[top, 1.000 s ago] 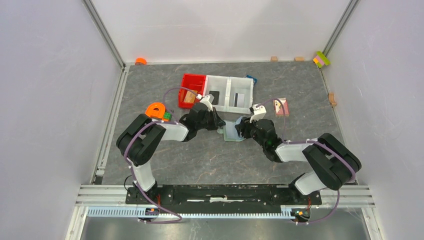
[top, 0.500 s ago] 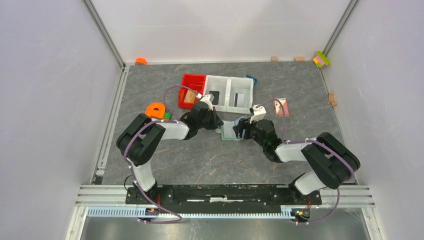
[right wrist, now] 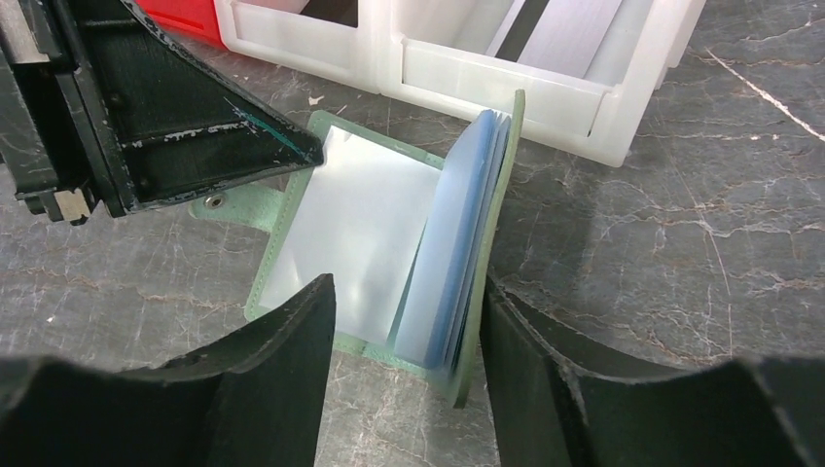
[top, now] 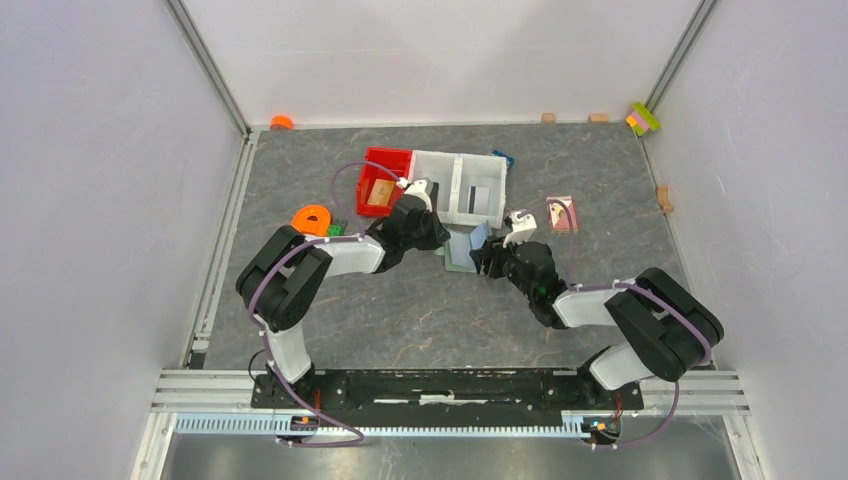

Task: Take the credit cards out of the card holder
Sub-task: Open the card holder at the center of the board.

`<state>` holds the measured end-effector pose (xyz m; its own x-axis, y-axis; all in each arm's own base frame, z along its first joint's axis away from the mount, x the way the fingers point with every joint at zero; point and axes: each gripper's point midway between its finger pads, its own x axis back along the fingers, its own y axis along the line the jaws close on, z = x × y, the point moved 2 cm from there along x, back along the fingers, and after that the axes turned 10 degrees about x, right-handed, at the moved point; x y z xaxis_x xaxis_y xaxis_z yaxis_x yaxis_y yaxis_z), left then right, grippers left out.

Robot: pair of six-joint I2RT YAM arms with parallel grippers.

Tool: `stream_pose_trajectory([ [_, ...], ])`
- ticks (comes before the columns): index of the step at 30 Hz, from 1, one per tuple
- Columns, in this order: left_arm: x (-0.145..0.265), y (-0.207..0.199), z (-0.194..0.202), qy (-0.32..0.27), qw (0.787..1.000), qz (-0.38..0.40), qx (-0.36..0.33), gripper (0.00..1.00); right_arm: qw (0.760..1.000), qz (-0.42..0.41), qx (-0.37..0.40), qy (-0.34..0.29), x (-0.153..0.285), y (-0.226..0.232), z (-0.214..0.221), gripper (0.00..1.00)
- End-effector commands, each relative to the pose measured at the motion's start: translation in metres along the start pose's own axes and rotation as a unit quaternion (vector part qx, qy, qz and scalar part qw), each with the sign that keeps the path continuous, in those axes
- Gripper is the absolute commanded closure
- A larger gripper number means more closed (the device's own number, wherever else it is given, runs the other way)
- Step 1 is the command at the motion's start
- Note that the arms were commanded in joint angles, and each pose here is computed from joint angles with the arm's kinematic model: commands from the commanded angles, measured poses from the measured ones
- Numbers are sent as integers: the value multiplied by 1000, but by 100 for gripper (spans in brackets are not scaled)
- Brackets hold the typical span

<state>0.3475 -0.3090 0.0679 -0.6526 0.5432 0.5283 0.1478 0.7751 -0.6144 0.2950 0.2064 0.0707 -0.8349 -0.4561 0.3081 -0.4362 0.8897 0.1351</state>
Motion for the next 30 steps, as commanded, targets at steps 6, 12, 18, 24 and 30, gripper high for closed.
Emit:
stream_pose_trajectory([
  [6, -8, 7, -4, -14, 1000, -22, -15, 98, 999, 23, -25, -43, 7, -7, -10, 51],
  [12, -11, 6, 2, -1, 1000, -18, -10, 98, 998, 30, -22, -60, 14, -11, -16, 52],
  [18, -13, 6, 3, 5, 1000, -21, -11, 98, 997, 22, -23, -69, 17, -8, -20, 43],
  [24, -11, 8, 2, 3, 1000, -27, -14, 98, 996, 49, -21, -76, 21, -18, -22, 48],
  [30, -14, 8, 3, 9, 999, -29, -14, 98, 996, 49, -18, -75, 18, -17, -24, 69],
])
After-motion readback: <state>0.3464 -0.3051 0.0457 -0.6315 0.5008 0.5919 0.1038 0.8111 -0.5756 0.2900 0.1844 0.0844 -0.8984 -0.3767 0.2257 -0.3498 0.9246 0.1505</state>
